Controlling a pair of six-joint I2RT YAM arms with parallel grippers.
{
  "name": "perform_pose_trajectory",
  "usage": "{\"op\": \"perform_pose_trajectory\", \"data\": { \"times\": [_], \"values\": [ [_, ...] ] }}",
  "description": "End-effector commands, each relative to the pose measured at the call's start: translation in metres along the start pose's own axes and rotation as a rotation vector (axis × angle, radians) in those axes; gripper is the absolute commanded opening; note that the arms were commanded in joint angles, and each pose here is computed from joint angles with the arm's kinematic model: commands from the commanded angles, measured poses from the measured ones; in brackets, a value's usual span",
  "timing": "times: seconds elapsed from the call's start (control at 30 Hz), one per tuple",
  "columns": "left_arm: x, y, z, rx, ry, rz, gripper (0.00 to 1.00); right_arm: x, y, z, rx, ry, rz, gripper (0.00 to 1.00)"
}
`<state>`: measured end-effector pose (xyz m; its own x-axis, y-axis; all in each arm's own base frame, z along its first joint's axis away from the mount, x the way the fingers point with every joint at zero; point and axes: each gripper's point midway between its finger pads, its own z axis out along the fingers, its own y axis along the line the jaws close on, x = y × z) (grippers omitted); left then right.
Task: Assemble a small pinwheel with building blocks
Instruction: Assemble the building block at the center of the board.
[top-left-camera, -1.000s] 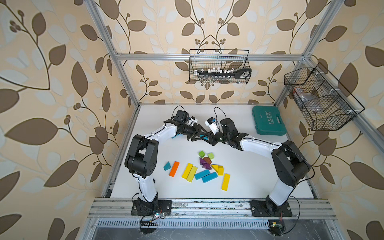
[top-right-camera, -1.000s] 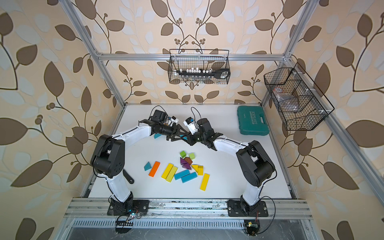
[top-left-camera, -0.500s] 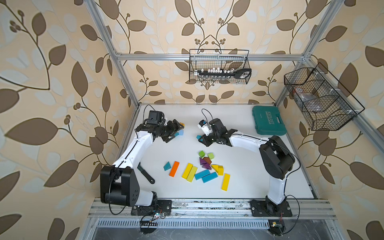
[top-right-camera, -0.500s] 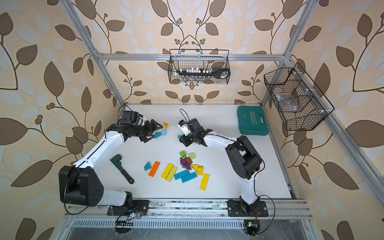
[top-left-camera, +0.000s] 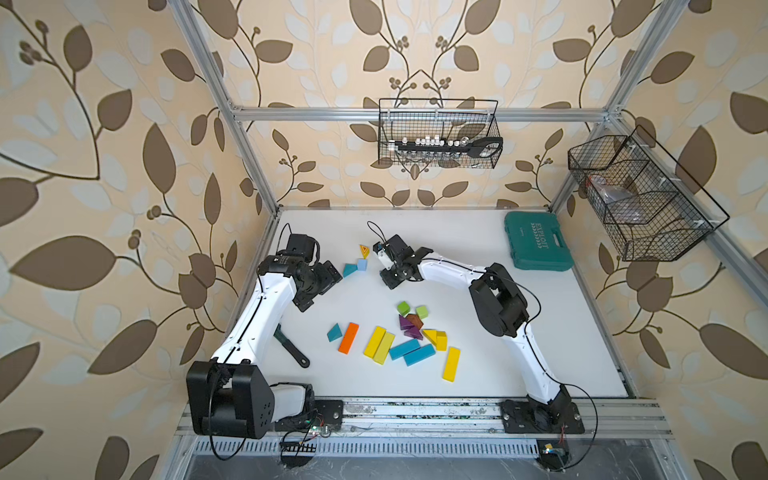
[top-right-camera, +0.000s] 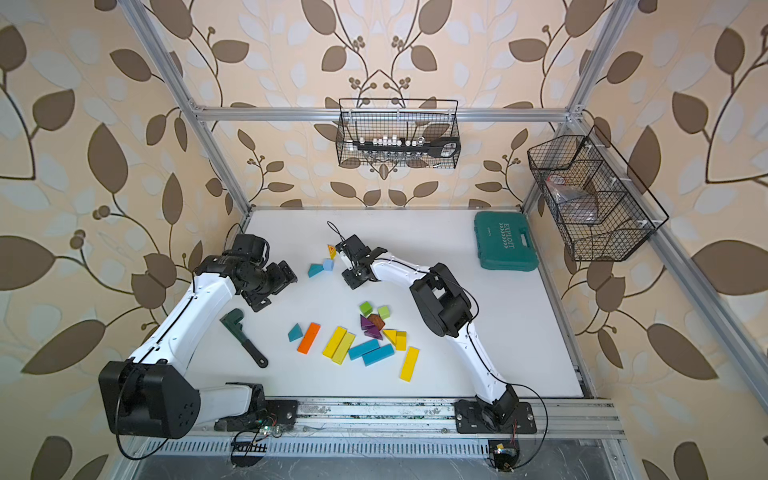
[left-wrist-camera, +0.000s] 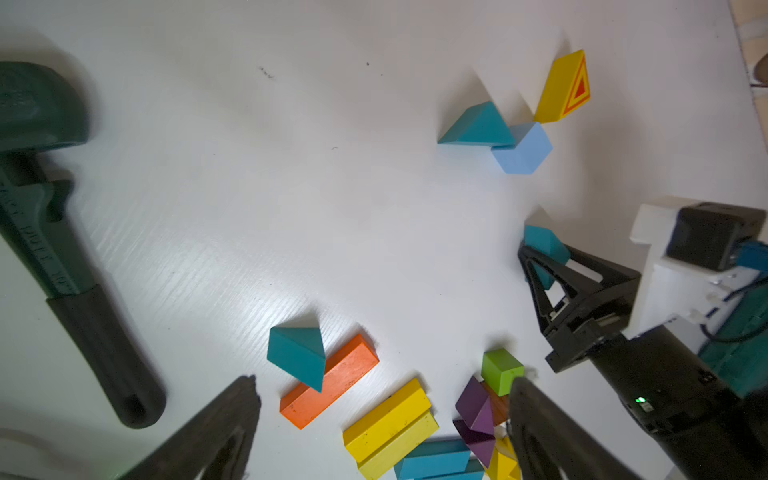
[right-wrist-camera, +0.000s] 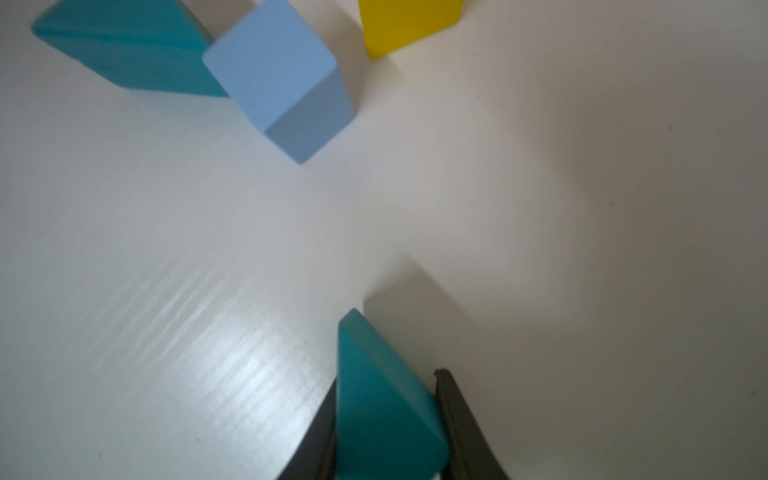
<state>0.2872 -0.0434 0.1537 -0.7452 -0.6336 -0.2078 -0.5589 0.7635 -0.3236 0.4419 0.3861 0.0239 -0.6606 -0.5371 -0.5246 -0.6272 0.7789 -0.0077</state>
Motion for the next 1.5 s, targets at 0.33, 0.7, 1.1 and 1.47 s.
{"op": "perform_pose_trajectory", "data": {
  "times": [0.33,0.7,1.1,1.47],
  "values": [
    [0.005,0.015,0.005,-0.054,0.02,0.033,0.96,0.002,0.009,0.035,0.071,0.068,0.011,0.16],
    [0.008,0.016,0.013,-0.06,0.047,0.047,0.98,-0.002,0.008,0.042,0.139,0.062,-0.007,0.26],
    [0.01,0.018,0.017,-0.069,0.059,0.046,0.99,-0.002,0.014,0.045,0.104,0.059,0.001,0.36],
    [0.013,0.023,0.017,-0.078,0.068,0.043,0.99,-0.017,0.017,0.034,0.087,0.022,0.017,0.56]
  ]
}}
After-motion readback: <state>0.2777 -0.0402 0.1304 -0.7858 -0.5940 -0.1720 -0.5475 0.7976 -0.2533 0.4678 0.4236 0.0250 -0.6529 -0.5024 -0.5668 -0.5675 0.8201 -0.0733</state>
